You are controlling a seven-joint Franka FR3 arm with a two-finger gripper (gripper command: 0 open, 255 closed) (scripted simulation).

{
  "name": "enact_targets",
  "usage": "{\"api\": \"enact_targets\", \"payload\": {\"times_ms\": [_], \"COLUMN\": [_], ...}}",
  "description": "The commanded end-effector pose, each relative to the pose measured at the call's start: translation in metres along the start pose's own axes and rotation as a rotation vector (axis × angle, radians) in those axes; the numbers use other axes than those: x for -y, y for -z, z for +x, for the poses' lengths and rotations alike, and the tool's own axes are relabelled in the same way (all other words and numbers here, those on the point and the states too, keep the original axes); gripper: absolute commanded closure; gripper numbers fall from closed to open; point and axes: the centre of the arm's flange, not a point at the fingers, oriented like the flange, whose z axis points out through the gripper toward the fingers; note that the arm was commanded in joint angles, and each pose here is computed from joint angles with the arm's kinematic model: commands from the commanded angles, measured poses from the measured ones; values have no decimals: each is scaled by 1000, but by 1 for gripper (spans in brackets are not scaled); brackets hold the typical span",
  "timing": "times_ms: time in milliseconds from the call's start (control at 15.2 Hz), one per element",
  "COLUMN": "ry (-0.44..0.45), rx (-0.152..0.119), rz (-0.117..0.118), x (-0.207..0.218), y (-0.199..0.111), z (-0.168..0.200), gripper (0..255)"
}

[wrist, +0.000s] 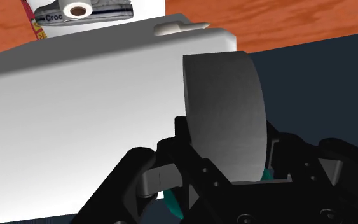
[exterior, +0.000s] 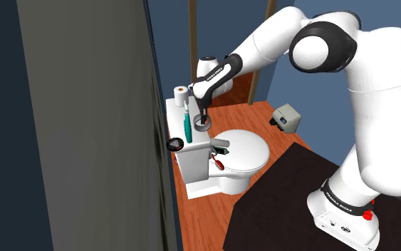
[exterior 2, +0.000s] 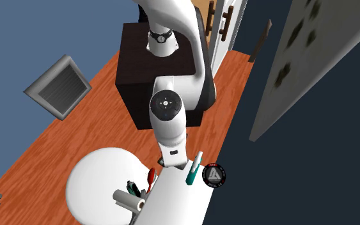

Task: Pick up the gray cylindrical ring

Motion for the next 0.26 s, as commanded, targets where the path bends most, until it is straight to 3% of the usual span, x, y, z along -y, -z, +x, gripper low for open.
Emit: {"api": "enact_targets", "payload": {"times_ms": [0, 198], "ry": [0, 0], "rx": [0, 0], "rz": [0, 0], "x": [0, 0], "y": [12, 18], "z": [1, 1], "gripper": [255, 255]}}
